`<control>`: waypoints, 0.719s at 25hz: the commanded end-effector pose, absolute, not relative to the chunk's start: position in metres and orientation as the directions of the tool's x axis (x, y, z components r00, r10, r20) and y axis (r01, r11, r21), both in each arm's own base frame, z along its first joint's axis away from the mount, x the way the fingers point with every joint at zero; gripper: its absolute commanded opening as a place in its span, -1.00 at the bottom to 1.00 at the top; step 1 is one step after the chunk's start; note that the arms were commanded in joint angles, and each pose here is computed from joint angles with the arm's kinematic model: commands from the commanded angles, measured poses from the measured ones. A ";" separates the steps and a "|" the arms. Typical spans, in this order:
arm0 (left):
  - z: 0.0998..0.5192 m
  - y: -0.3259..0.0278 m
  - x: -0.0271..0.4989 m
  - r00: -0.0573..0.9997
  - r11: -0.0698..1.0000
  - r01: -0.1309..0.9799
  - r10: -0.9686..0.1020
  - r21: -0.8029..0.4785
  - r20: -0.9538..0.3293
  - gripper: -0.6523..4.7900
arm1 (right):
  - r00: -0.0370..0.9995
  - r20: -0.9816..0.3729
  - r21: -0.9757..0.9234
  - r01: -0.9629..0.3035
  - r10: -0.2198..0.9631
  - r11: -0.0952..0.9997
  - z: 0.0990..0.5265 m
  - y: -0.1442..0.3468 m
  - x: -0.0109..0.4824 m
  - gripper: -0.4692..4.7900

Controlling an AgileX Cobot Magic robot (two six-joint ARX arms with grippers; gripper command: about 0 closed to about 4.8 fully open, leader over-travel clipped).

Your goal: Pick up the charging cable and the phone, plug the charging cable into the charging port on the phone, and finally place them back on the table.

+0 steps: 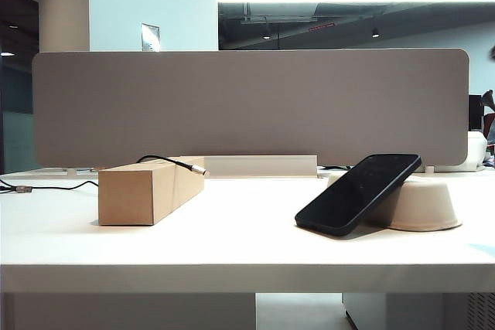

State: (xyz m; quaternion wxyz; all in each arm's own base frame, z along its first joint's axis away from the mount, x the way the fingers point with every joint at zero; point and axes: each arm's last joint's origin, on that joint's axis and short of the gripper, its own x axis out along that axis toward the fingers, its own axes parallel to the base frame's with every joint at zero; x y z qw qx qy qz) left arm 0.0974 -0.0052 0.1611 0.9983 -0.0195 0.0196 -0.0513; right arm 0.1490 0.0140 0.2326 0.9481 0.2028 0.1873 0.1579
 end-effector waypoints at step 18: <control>0.215 -0.008 0.097 0.980 0.976 0.197 -0.196 -0.089 0.027 -0.78 | 0.707 -0.484 0.569 -0.193 0.516 0.799 0.185 0.051 0.210 -0.41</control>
